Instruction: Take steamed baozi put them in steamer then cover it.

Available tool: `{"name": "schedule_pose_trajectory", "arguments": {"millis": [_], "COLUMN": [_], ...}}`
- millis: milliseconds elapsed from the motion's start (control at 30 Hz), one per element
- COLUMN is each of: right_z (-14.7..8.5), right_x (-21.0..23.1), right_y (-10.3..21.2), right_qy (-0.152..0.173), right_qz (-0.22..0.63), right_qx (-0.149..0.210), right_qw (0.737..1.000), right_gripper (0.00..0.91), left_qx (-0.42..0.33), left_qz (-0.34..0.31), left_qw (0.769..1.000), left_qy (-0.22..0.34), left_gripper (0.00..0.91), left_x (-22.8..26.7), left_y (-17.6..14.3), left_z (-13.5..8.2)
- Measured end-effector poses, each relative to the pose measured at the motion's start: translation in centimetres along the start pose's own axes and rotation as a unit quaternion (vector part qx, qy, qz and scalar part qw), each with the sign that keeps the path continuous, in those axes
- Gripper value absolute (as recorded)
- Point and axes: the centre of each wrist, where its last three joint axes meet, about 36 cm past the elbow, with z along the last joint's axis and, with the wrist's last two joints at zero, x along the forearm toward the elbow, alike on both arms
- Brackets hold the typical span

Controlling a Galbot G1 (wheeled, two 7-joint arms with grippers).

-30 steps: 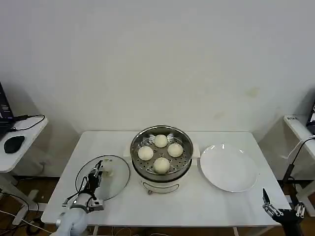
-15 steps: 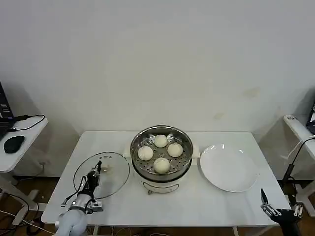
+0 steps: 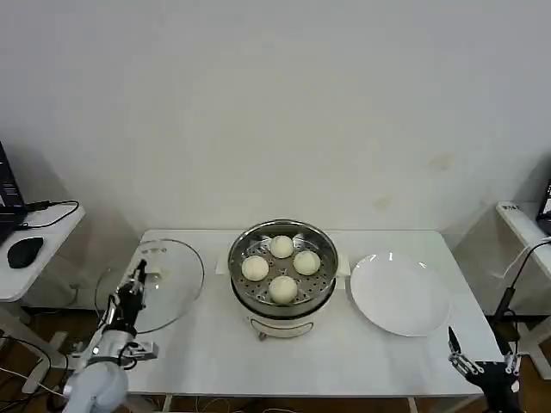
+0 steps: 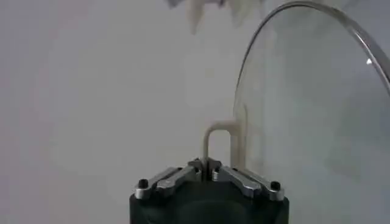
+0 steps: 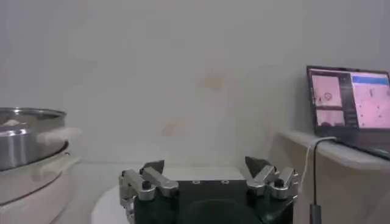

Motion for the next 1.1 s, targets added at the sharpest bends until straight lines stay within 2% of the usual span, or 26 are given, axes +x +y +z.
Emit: {"name": "schedule_pose_trajectory", "arguments": {"millis": [200, 400, 900, 1100], "right_z": [0.1, -0.1, 0.7, 0.9], "right_x": [-0.2, -0.2, 0.1, 0.3], "right_y": [0.3, 0.7, 2.1, 2.9], "right_qy": [0.0, -0.001, 0.006, 0.009], "right_qz": [-0.004, -0.004, 0.002, 0.006], "right_qx": [0.004, 0.006, 0.002, -0.002], "right_qw": [1.0, 1.0, 1.0, 1.0], "right_gripper": [0.907, 0.907, 0.907, 0.907], "left_qx": [0.011, 0.027, 0.095, 0.105], "left_qz": [-0.025, -0.029, -0.01, -0.002], "left_qw": [1.0, 0.999, 0.994, 0.991], "left_qy": [-0.003, -0.018, -0.061, -0.086], "left_gripper": [0.0, 0.0, 0.0, 0.0], "left_x": [-0.8, -1.8, -5.1, -6.4], "left_y": [4.3, 7.5, 10.7, 10.9], "left_z": [-0.6, -2.9, -11.9, -15.5]}}
